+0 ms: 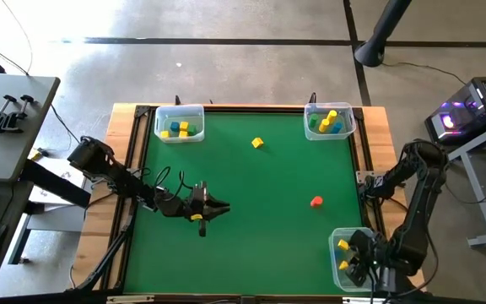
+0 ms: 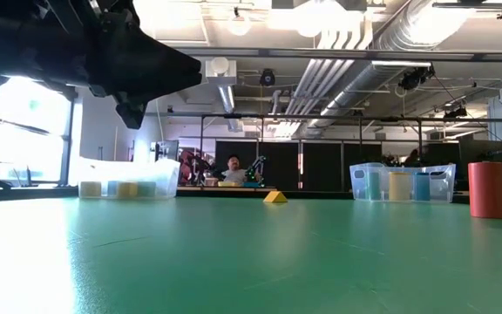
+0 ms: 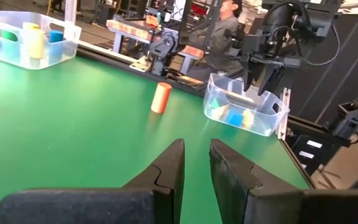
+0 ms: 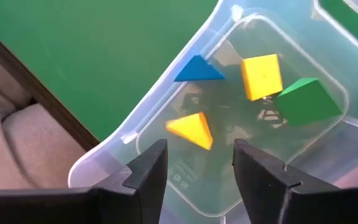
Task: Sort blocks by size
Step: Put the orange cylindrical block into the top right transparent bin
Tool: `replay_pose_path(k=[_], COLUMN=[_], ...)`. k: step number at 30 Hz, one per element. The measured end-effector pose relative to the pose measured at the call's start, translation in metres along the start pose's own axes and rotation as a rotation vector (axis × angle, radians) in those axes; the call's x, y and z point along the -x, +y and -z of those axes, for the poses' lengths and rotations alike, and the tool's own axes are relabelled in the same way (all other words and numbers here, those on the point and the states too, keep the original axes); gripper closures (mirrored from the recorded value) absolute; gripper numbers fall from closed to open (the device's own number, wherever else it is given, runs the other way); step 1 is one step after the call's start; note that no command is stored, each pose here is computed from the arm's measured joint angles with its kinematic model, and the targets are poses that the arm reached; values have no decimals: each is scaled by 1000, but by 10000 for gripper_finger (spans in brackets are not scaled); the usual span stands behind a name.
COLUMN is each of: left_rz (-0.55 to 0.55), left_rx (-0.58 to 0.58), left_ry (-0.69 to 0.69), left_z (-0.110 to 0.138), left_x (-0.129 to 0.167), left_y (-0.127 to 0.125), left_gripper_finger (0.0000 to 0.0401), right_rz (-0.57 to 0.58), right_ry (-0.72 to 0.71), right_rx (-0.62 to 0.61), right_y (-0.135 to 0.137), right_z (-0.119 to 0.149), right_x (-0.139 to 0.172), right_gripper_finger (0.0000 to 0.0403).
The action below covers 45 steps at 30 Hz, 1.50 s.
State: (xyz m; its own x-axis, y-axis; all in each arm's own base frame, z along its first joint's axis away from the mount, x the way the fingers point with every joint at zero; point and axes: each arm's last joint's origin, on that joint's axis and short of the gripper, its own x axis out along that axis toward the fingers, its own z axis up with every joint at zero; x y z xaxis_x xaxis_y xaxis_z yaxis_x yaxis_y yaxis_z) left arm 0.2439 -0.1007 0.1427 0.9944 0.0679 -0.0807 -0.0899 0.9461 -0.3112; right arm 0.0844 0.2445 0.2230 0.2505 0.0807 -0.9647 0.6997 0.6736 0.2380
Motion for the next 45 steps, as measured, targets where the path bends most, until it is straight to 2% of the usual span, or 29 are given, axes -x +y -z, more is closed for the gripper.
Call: replay_pose_path(k=[11,18,22,26,31,35,39,45], left_rz=[-4,-5,-4,-5,-5,-7,-7,-7], left_rx=[0,0,0,0,-1,-4,-4,-4], left_ry=[-1,-2,-2,-1,0,6,6,6], left_z=[0,0,0,0,0,1,1,1], left_x=[0,0,0,0,0,0,0,0], left_y=[0,0,0,0,0,1,1,1], left_gripper_finger=[338,338,338,338,338,338,338,338], right_rz=[57,33,15,60,178,257,234,212], right_ry=[-31,-67,-179,-301,-531,-545,-594,-635], right_rx=[17,223,414,589,631,581,507,462], right_y=[-1,14,23,29,24,7,-4,-18], right_z=[-11,-38,-59,-82,-105,-111,-111,-110], right_x=[-2,-8,-11,-14,-21,-34,-38,-37], right_gripper_finger=[228,228,228,228,228,222,195,138])
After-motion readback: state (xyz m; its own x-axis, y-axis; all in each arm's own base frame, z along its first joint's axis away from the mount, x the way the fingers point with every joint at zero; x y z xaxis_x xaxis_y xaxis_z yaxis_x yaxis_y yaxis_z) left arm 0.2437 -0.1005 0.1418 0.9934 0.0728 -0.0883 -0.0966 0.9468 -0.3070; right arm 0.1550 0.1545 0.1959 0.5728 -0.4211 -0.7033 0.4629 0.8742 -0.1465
